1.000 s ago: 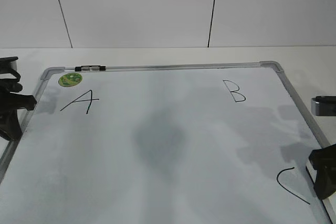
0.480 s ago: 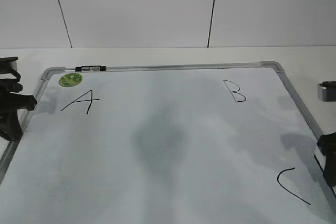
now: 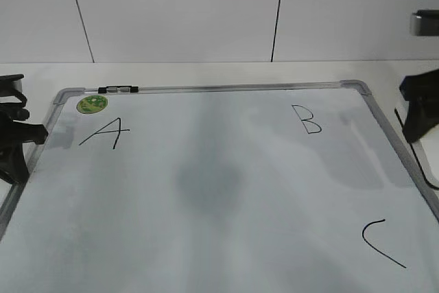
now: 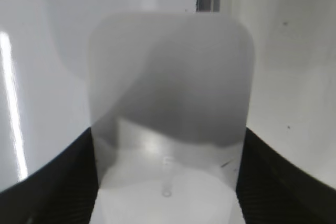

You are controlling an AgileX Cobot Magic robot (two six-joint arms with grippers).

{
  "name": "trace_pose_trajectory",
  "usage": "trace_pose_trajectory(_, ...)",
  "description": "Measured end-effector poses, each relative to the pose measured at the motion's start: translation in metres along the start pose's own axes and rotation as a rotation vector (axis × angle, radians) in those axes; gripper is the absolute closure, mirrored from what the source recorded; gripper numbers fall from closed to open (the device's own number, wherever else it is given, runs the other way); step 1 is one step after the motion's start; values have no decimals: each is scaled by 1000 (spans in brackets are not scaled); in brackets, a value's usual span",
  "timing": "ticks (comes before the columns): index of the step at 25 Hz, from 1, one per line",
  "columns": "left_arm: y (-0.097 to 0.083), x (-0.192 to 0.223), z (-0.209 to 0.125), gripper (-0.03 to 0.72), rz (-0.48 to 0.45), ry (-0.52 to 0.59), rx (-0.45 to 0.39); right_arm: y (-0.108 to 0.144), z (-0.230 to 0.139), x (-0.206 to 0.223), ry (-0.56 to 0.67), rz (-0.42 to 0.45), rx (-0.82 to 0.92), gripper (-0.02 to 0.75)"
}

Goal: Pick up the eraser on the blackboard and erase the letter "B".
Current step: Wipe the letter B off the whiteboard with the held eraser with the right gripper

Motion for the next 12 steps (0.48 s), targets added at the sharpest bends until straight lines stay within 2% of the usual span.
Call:
trace_pose_trajectory(7, 0, 0, 0, 650, 1, 5, 0, -9, 68, -2, -43, 11, 6, 201)
trace_pose_trajectory(12, 0, 0, 0, 650, 1, 5, 0, -6, 114, 24, -53, 26, -9, 201)
Point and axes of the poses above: a point on each arm's last joint axis where the gripper is mounted, x pointing out along that axis toward the gripper, y along the wrist's bending axis when the last joint is at zero, z = x × y, the point moved 5 cm from there along x, pointing out along that axis toward the gripper, and after that the axes turned 12 degrees about -x, right-handed, at the moved point
